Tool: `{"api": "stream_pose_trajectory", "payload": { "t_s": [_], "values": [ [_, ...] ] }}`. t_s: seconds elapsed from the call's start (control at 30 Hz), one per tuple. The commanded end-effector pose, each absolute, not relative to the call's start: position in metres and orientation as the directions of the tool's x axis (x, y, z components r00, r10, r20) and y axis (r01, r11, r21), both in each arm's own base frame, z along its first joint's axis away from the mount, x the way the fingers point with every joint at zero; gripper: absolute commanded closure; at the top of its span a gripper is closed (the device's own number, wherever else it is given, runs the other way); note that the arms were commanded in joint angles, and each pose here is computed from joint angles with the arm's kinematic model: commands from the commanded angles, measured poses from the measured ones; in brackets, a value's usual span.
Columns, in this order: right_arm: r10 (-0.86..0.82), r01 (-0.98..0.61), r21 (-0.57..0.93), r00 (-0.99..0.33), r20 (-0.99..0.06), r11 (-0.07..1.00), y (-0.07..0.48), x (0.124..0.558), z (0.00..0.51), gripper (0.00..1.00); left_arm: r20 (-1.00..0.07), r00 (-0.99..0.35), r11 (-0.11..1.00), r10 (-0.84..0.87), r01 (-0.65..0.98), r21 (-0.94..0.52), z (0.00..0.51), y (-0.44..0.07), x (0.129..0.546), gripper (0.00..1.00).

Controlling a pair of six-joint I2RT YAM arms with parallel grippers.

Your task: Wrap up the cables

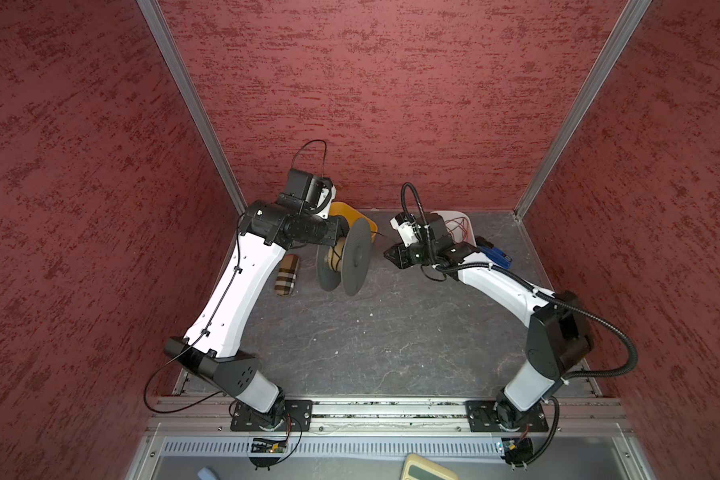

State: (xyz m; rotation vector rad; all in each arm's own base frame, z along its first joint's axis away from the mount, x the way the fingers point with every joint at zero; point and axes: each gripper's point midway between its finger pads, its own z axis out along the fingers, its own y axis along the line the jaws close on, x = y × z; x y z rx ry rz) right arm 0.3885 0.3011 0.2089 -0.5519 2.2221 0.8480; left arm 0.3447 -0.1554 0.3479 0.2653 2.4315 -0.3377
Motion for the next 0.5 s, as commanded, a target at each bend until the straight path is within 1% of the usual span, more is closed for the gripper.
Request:
{"api": "stream_pose_trajectory", "payload": {
  "t_s": [0.0, 0.13, 0.3, 0.47],
  "values": [
    [-0.087, -0.647, 0.434, -0.612, -0.786, 0.627, 0.307, 0.382, 0.245, 0.72, -0.721, -0.693, 0.919, 0.017, 0.295, -0.262, 0.388, -0.162, 0.347, 1.00],
    [-0.079, -0.651, 0.440, -0.608, -0.790, 0.618, 0.305, 0.378, 0.247, 0.67, -0.713, -0.702, 0.920, 0.007, 0.284, -0.271, 0.387, -0.160, 0.348, 1.00],
    [-0.072, -0.654, 0.453, -0.612, -0.788, 0.606, 0.304, 0.377, 0.249, 0.56, -0.689, -0.724, 0.917, -0.002, 0.273, -0.289, 0.381, -0.161, 0.349, 1.00],
    [-0.057, -0.652, 0.451, -0.604, -0.795, 0.610, 0.301, 0.375, 0.253, 0.49, -0.660, -0.751, 0.919, -0.019, 0.248, -0.308, 0.373, -0.159, 0.351, 1.00]
  ]
}}
